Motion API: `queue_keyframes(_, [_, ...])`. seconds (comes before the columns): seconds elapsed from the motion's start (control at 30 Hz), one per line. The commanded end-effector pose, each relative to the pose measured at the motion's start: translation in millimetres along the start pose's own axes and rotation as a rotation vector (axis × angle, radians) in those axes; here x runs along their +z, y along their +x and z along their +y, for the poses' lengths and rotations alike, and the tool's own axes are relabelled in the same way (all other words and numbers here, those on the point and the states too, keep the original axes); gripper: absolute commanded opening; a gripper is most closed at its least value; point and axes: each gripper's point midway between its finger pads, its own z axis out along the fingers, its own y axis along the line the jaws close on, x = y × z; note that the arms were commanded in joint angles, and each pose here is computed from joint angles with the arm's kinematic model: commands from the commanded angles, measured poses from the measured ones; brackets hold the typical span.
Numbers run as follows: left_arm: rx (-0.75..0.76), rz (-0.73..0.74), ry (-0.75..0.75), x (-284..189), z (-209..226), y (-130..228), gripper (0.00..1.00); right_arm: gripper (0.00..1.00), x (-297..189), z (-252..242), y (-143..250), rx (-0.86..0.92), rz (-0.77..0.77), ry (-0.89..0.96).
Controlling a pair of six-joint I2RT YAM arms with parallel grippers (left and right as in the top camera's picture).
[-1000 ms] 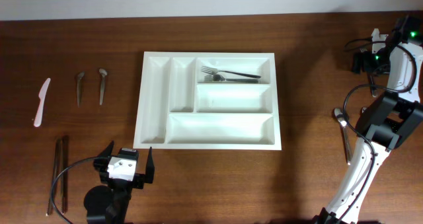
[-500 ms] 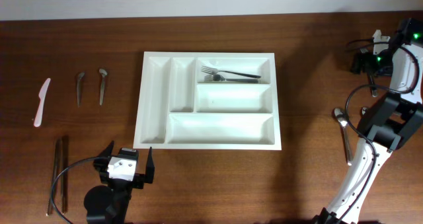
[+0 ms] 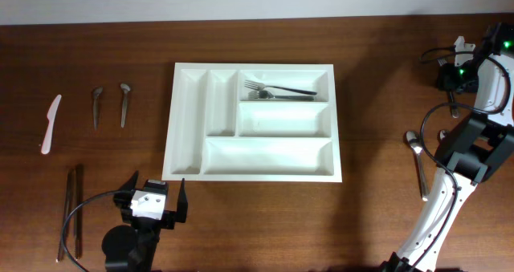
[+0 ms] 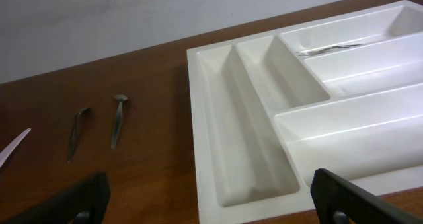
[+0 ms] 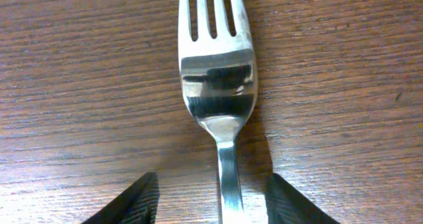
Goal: Pack container
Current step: 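Close the right gripper on the fork handle and lift it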
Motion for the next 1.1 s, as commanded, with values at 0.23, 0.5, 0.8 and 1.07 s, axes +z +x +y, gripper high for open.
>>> queue_keyframes(0.23, [0.012, -0.001, -0.012, -0.1, 2.3, 0.9, 0.99, 0.34, 23.6, -3.9, 15.8, 0.016, 0.048, -0.003])
queue_keyframes(0.5, [0.012, -0.001, -0.012, -0.1, 2.3, 0.9, 0.99, 0.28, 23.6, -4.2, 15.5, 0.015, 0.047, -0.002])
queue_keyframes(0.8, [0.012, -0.001, -0.012, -0.1, 2.3, 0.9, 0.99, 0.18, 23.6, -4.4, 15.0, 0.015, 0.045, 0.0])
queue_keyframes(1.07, [0.012, -0.001, -0.012, -0.1, 2.3, 0.9, 0.99, 0.08, 23.5, -4.5, 14.9, 0.015, 0.045, 0.0])
